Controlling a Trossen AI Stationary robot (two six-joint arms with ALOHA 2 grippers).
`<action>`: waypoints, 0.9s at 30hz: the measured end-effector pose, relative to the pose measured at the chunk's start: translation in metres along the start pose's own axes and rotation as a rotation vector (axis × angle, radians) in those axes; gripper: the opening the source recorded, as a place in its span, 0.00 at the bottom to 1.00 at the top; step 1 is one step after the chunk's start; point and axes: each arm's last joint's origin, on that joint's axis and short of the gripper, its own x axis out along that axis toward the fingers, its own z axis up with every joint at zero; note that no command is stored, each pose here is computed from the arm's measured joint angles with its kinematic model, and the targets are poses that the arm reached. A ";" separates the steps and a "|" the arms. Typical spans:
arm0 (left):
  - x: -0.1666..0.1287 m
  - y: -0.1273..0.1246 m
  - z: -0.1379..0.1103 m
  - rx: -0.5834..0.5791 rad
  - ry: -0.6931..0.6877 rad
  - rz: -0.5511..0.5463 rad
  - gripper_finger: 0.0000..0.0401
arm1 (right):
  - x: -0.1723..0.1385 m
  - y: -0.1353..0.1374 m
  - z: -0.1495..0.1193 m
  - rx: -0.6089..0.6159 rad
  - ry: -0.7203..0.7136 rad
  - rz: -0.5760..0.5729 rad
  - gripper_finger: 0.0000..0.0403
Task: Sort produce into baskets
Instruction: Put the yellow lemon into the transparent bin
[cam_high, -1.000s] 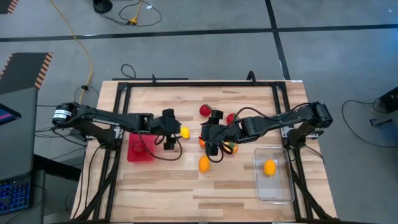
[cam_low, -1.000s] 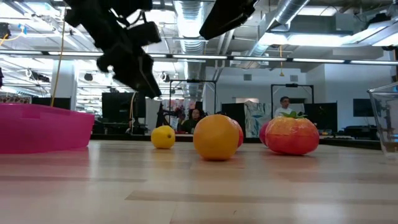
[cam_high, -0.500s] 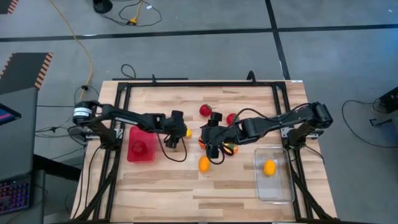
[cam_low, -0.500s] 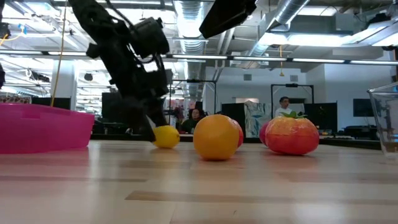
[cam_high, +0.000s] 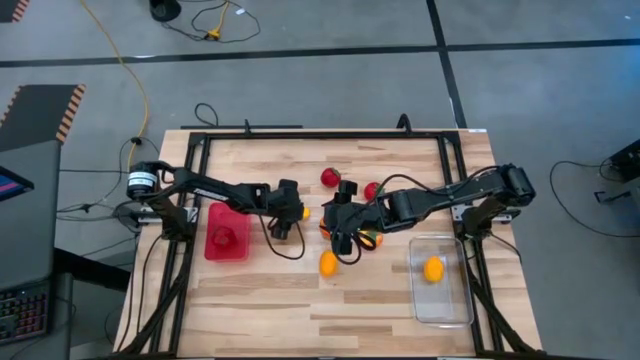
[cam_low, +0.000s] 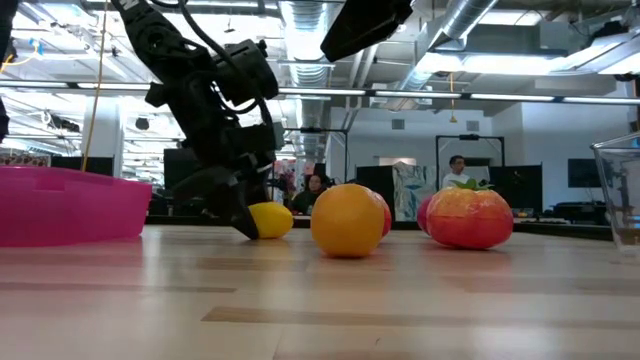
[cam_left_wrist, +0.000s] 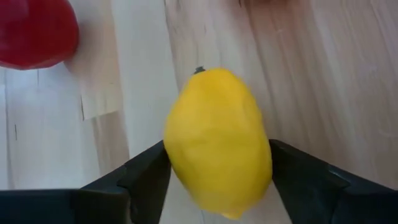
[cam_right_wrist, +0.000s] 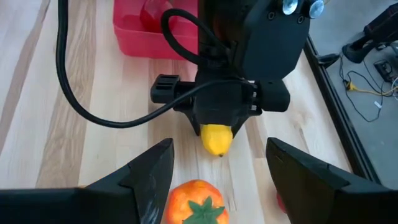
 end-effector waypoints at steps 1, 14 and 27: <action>0.000 0.000 0.000 -0.007 -0.001 0.000 0.58 | 0.000 0.000 0.000 0.000 0.000 0.000 0.70; -0.010 0.004 0.029 -0.075 -0.084 0.015 0.46 | 0.000 0.000 0.000 0.096 0.001 0.000 0.70; -0.040 -0.008 0.079 0.033 -0.132 0.008 0.47 | -0.076 -0.025 -0.011 0.308 0.057 -0.009 0.70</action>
